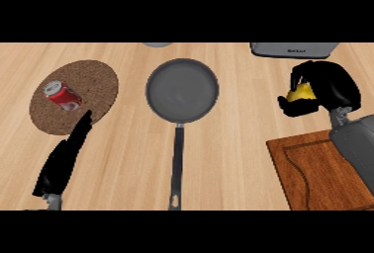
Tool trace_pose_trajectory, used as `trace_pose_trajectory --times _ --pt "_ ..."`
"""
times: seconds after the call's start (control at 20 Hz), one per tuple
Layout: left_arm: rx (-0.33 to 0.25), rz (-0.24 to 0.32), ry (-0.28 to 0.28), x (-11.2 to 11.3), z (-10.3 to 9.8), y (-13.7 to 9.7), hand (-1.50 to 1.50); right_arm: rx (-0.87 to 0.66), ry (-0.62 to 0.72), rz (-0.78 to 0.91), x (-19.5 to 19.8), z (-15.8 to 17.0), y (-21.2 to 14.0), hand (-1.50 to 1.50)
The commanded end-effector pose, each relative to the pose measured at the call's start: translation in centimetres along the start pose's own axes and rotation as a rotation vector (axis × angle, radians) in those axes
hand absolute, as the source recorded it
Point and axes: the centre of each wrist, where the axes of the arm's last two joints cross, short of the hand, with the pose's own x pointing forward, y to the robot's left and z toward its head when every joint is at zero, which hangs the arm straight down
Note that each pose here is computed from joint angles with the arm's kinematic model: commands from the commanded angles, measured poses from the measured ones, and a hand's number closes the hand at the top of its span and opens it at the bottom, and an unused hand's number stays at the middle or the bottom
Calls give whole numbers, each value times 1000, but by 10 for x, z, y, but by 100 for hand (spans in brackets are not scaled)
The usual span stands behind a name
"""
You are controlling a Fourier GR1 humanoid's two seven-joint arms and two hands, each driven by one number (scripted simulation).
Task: Pick the lemon from the cutting board and place it in the pan
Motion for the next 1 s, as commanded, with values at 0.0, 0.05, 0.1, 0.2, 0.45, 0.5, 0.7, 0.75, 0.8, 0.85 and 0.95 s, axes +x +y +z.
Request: trace_pose_trajectory --times 0.0,0.05,0.1,0.2,0.45,0.5,0.7,0.75,0.8,0.85,0.95 --pt "9 4 2 -5 -2 -6 0 -181 -206 17 27 -17 -10 150" --pt "28 7 0 -5 -6 -2 0 -185 -234 -6 39 -24 -22 150" --pt "-1 6 7 6 -1 -2 0 -200 -242 -10 51 -34 -19 150" --pt "19 -10 15 -11 4 24 0 -191 -262 -75 88 -41 -29 150" --pt "25 2 -5 -3 -1 4 0 -122 -327 -217 126 -65 -14 150" --pt "12 -10 2 -4 2 6 0 -104 -301 -195 143 -70 5 150" --pt "12 -1 -9 4 -4 -6 0 -48 -306 -268 166 -80 28 150" --pt "11 -4 -8 6 6 7 0 -22 -297 -264 175 -78 38 150" --pt "5 -9 -10 4 -15 -1 0 4 -312 -288 189 -81 30 150" --pt "4 -6 -32 17 -1 -12 0 -2 -278 -312 187 -84 34 150" --pt "-2 2 -24 10 -12 -10 0 38 -316 -312 198 -78 58 150"
